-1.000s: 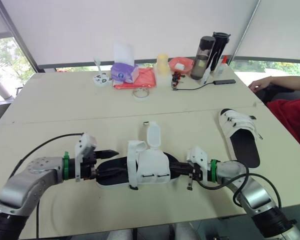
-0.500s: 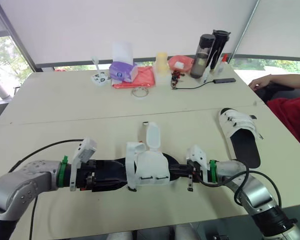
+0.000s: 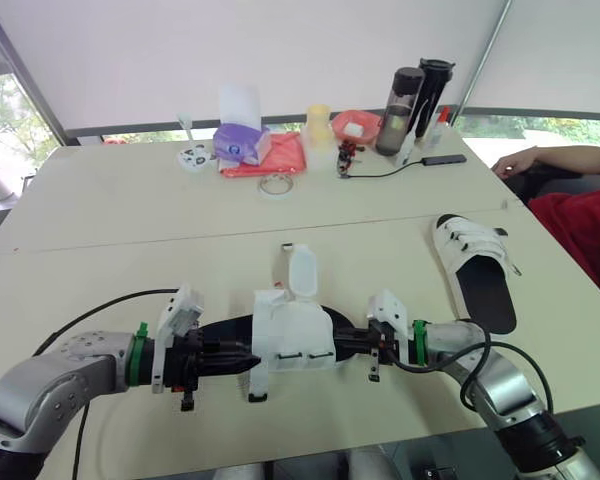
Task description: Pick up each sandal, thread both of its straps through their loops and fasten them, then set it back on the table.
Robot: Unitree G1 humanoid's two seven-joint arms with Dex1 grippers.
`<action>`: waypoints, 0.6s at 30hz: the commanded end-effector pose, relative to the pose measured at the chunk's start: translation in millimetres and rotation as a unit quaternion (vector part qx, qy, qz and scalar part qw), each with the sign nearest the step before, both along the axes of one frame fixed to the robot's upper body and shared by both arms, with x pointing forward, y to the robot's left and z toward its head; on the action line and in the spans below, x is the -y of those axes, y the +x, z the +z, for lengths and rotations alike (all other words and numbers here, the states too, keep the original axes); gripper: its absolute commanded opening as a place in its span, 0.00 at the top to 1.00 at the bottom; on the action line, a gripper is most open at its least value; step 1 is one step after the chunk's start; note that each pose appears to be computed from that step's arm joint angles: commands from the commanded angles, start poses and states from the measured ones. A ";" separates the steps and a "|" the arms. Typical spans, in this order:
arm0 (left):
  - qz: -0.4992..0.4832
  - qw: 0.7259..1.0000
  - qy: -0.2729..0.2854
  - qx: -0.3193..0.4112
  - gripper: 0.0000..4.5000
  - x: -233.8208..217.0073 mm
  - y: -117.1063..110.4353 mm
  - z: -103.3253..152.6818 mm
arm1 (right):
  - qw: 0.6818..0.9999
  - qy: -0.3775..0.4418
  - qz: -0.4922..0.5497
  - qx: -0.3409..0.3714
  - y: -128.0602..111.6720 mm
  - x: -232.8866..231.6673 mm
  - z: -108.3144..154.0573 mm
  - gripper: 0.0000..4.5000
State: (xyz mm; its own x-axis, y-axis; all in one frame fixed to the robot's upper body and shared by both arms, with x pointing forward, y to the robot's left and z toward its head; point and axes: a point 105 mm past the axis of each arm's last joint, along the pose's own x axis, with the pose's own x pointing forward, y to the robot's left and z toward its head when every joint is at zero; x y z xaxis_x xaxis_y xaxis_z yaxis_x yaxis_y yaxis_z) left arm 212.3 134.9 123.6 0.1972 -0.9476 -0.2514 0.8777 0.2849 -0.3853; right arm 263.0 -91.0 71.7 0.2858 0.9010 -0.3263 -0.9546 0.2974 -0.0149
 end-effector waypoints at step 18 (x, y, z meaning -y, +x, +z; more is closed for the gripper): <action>-0.005 1.000 -0.012 0.008 0.87 17.8 7.2 -9.0 | 0.999 -0.028 -0.025 -0.034 -2.7 1.6 -28.9 1.00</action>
State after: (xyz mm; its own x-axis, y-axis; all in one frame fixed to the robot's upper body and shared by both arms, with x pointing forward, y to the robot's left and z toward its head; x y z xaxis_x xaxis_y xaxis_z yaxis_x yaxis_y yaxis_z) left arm 220.6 121.8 110.3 0.2121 -0.9470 -0.2412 0.8669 0.2962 -0.4008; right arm 264.0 -91.3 68.8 0.3086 0.8954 -0.3211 -0.9480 0.3171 -0.0269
